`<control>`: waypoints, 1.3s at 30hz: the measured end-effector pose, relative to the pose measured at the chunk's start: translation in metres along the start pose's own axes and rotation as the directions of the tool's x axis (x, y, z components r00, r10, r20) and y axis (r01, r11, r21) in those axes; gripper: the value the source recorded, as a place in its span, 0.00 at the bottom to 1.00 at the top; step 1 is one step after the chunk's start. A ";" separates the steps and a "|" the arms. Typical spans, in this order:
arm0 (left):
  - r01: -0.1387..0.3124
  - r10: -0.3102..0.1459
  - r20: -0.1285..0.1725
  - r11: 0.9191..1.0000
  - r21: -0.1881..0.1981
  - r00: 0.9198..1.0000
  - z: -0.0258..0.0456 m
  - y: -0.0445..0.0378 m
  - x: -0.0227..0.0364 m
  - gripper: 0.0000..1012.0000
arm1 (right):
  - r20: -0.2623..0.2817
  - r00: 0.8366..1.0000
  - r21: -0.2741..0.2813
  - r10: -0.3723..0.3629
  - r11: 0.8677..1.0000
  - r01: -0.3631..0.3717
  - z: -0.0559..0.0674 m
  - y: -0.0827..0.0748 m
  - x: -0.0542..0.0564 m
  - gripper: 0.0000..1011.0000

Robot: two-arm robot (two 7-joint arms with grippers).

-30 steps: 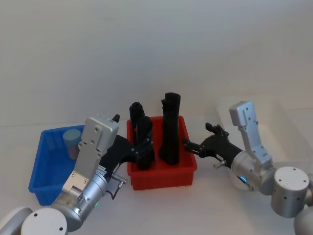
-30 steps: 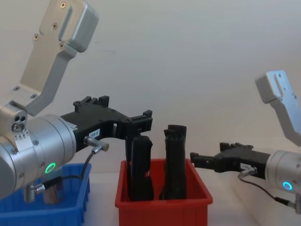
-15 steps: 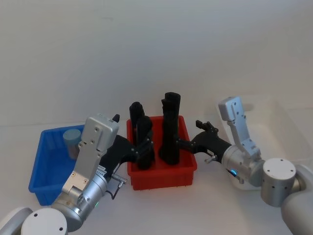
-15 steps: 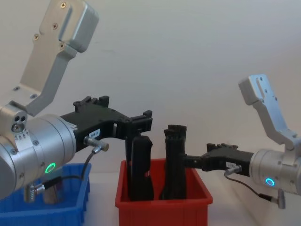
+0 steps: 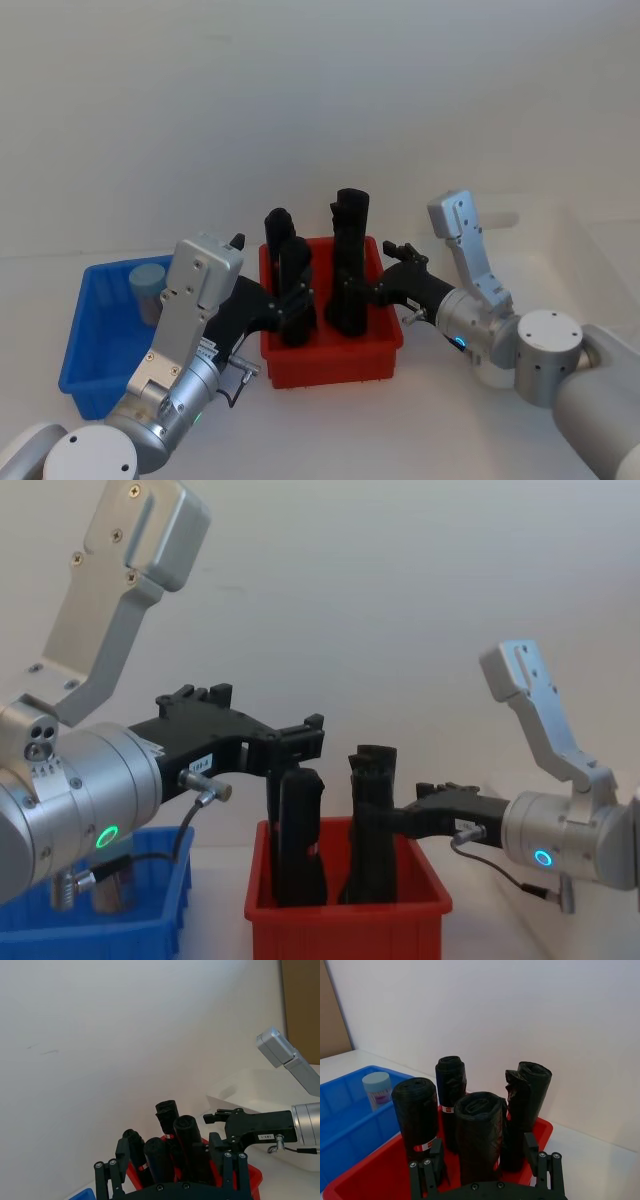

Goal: Pick the cotton swabs from the blue box and place them into the white box.

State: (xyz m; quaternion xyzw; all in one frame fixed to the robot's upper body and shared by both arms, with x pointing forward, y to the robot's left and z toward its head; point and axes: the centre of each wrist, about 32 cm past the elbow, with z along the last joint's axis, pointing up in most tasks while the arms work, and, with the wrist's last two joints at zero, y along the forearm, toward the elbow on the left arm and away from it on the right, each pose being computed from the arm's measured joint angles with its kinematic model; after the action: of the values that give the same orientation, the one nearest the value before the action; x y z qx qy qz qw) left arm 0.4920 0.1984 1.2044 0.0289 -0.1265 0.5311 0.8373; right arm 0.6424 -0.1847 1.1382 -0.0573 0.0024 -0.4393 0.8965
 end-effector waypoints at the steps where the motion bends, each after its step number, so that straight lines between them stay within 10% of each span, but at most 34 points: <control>1: 0.000 0.000 0.000 1.000 0.000 1.000 0.0000 0.0000 0.0000 0.99 | -0.001 1.000 -0.001 0.002 1.000 -0.002 0.000 0.002 0.000 0.99; 15: 0.000 0.000 0.000 1.000 0.000 1.000 0.0000 0.0000 0.0000 0.99 | -0.015 1.000 -0.009 0.012 1.000 -0.012 0.003 0.014 0.000 0.99; 39: 0.000 0.000 0.000 1.000 0.000 1.000 0.0000 0.0000 0.0000 0.99 | -0.041 0.999 0.002 0.025 1.000 -0.025 0.011 0.022 -0.002 0.45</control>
State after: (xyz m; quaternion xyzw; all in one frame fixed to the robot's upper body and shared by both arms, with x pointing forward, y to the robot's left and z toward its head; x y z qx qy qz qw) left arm 0.4920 0.1984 1.2044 0.0289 -0.1265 0.5311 0.8373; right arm 0.6589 -0.1691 1.1465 -0.0477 0.0213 -0.4294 0.9016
